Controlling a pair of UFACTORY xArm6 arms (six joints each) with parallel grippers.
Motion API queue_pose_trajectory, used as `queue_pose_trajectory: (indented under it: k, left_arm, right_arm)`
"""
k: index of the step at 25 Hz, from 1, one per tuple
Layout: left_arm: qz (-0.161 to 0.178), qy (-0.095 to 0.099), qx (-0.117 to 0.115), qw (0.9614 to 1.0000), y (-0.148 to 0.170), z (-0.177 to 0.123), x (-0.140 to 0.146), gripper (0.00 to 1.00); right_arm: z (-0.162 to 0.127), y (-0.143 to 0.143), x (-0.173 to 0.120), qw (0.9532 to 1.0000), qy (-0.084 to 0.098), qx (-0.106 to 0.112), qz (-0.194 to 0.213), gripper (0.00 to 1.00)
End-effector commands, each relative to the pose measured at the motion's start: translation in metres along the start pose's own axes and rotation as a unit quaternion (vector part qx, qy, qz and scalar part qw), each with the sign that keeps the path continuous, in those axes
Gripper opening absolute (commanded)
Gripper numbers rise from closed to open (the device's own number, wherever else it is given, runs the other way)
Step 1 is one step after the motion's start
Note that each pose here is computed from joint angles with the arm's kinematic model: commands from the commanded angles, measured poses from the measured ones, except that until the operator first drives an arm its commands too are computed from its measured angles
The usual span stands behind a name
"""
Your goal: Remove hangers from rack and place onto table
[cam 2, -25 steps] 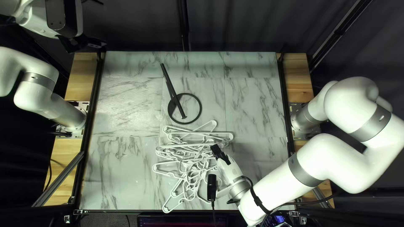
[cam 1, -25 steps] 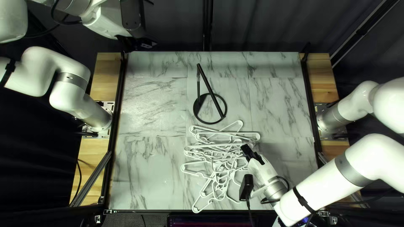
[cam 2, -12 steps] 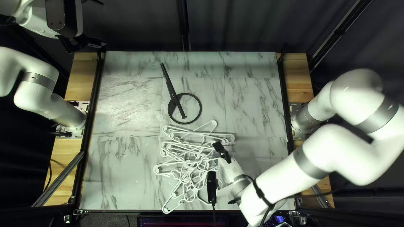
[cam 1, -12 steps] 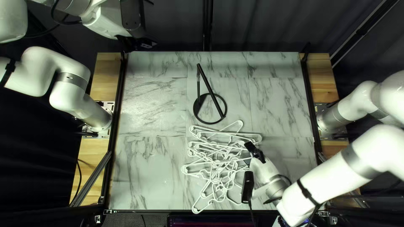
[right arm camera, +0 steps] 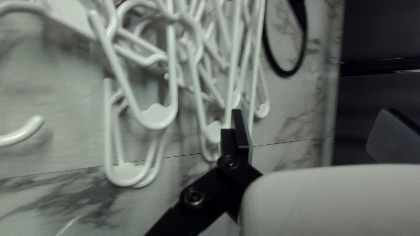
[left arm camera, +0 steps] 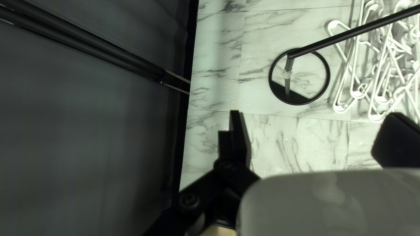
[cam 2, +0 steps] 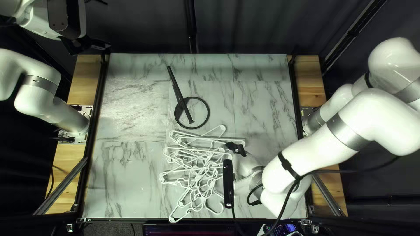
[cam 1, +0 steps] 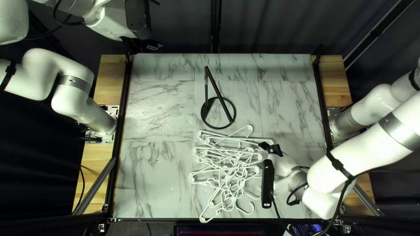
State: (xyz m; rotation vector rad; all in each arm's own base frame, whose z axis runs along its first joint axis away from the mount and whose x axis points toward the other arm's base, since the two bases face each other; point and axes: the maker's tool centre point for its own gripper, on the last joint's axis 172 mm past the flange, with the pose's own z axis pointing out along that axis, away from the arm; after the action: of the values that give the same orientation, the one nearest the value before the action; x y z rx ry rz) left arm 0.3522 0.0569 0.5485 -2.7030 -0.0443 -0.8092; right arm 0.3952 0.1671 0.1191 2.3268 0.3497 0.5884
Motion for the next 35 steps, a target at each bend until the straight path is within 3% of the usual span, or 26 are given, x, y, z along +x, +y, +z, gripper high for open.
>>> queue_pose_trajectory:
  k: [1, 3, 9, 21, 28, 32, 35]
  left_arm:
    - [0.0, 0.0, 0.0, 1.0, 0.0, 0.0, 0.0, 1.0]
    - [0.0, 0.0, 0.0, 1.0, 0.0, 0.0, 0.0, 1.0]
    - [0.0, 0.0, 0.0, 1.0, 0.0, 0.0, 0.0, 1.0]
    - [0.0, 0.0, 0.0, 1.0, 0.0, 0.0, 0.0, 1.0]
    - [0.0, 0.0, 0.0, 1.0, 0.0, 0.0, 0.0, 1.0]
    - [0.0, 0.0, 0.0, 1.0, 0.0, 0.0, 0.0, 1.0]
    - [0.0, 0.0, 0.0, 1.0, 0.0, 0.0, 0.0, 1.0]
  right_arm:
    - [-0.015, -0.003, 0.001, 0.9993, 0.026, 0.021, 0.015, 1.0]
    - [-0.027, 0.01, 0.002, 0.999, 0.028, 0.03, 0.019, 1.0]
    - [-0.07, 0.1, -0.008, 0.9963, 0.018, 0.073, 0.044, 1.0]
    - [-0.076, 0.108, -0.004, 0.9964, 0.015, 0.075, 0.038, 1.0]
    - [-0.123, 0.203, -0.002, 0.9872, 0.003, 0.151, 0.052, 1.0]
    - [-0.141, 0.255, -0.021, 0.9773, 0.019, 0.2, 0.067, 1.0]
    - [-0.15, 0.285, -0.031, 0.972, 0.022, 0.214, 0.094, 1.0]
